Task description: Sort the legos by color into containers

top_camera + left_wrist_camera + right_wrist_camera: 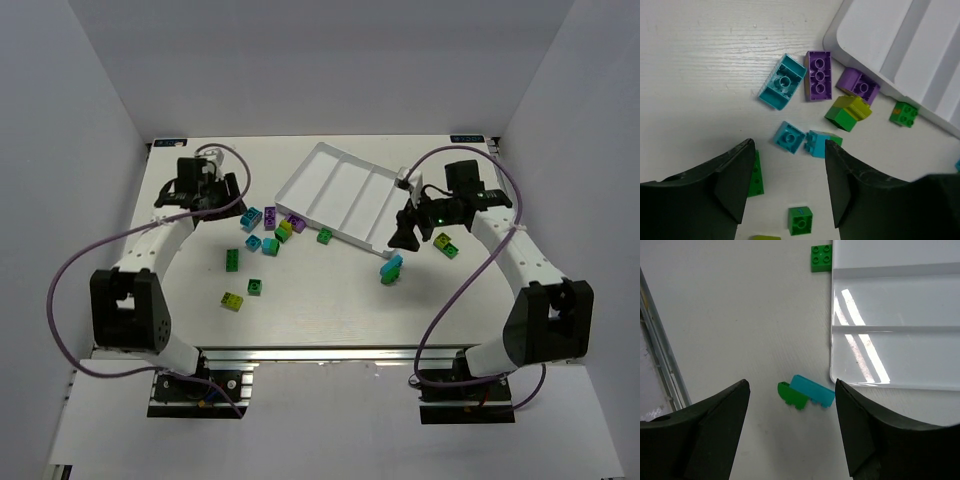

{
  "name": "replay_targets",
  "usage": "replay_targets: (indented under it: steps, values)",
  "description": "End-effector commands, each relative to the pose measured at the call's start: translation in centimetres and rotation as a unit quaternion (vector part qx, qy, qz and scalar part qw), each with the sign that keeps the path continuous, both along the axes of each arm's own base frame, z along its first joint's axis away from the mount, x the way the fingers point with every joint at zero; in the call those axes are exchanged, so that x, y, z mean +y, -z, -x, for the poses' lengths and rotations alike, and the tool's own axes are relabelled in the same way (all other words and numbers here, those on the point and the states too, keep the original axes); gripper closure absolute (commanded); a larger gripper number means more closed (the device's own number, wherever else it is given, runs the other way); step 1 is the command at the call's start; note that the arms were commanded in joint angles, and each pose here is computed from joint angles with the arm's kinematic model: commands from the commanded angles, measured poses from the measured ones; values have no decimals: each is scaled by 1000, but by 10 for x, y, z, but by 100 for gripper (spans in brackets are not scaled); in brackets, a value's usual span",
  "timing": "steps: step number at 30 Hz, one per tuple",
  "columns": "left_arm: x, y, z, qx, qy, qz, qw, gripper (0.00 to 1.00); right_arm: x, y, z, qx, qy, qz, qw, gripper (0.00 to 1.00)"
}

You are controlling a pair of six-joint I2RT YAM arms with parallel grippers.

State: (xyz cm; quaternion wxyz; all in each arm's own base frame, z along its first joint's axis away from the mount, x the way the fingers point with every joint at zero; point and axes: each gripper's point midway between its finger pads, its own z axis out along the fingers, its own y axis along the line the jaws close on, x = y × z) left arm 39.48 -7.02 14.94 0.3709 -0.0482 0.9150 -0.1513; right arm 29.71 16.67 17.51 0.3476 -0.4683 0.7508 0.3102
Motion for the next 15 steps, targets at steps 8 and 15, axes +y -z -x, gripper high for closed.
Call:
replay_targets:
  steps: [8,15]
  values:
    - [-25,43,-52,30,117,-191,974,32,16,-18,-42,-28,-9,-35,999,26]
    - [-12,49,-66,27,114,-248,962,32,17,-13,-43,-27,-9,-34,999,26]
